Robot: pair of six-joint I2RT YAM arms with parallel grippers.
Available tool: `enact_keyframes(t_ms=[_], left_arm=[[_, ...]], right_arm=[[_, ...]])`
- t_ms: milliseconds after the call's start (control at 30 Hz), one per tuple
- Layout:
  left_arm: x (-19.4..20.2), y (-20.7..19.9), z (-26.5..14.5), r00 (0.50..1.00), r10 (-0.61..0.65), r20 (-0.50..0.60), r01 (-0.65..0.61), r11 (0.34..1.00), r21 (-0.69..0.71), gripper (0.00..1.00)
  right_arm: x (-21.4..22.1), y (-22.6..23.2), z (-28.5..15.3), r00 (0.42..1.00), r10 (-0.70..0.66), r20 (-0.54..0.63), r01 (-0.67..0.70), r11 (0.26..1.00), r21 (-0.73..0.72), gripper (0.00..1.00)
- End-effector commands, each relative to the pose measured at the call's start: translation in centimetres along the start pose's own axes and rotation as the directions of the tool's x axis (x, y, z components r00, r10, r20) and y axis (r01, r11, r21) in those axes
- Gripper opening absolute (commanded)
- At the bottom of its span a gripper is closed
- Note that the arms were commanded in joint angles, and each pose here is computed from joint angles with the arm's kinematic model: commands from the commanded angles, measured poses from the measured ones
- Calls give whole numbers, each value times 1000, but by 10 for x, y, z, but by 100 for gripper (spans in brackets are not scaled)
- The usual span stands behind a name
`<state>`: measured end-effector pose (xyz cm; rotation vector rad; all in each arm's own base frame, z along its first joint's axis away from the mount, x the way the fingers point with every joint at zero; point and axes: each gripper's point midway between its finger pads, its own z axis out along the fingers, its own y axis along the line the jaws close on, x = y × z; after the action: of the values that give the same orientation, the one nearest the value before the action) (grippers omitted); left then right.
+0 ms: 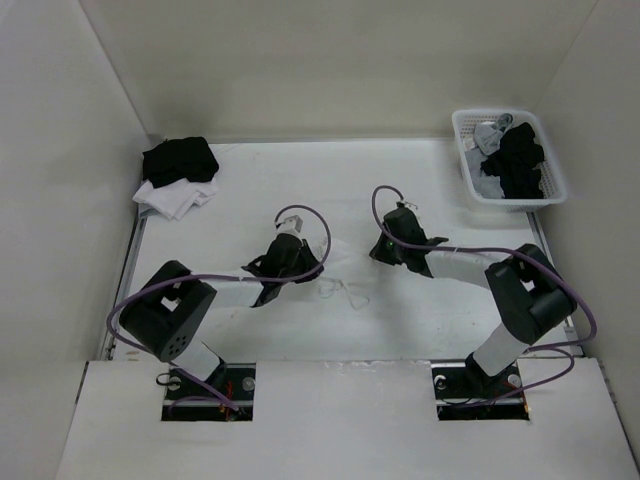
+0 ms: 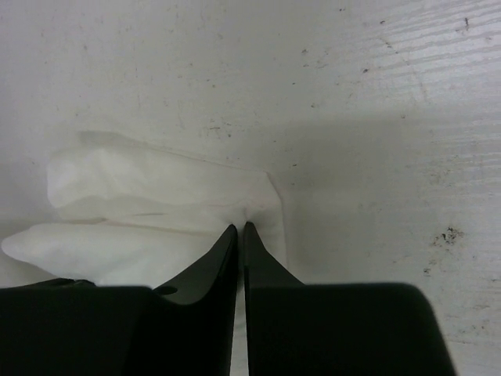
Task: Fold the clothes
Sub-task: Fold the tank top
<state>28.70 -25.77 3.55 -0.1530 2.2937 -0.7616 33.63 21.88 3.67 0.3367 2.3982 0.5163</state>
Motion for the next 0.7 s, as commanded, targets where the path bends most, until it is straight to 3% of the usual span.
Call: enact_keyframes(t_ms=[0,200,267,400,500,667], left_arm=[[-24,-1,-11,994,-84,64,80,995,64,3],[-29,17,-11,979,-193,58,187,978,91,1],[-26,17,-8,976,-211,44,206,973,103,6],[-18,9,-2,974,-229,3,226,965,134,27],[-25,5,-10,972,-231,32,224,963,151,30],[-59,-5,-32,969,-163,188,139,981,134,33]], right_arm=[[-15,-2,0,997,19,69,-19,1000,-1,6],[-24,-14,-4,993,48,106,-50,998,23,7],[-24,-15,-2,993,53,104,-56,998,18,8],[-19,-11,1,995,49,84,-49,999,1,26],[-23,-7,-6,993,55,103,-53,998,-21,41],[-34,-2,-35,987,55,151,-45,997,-64,50]])
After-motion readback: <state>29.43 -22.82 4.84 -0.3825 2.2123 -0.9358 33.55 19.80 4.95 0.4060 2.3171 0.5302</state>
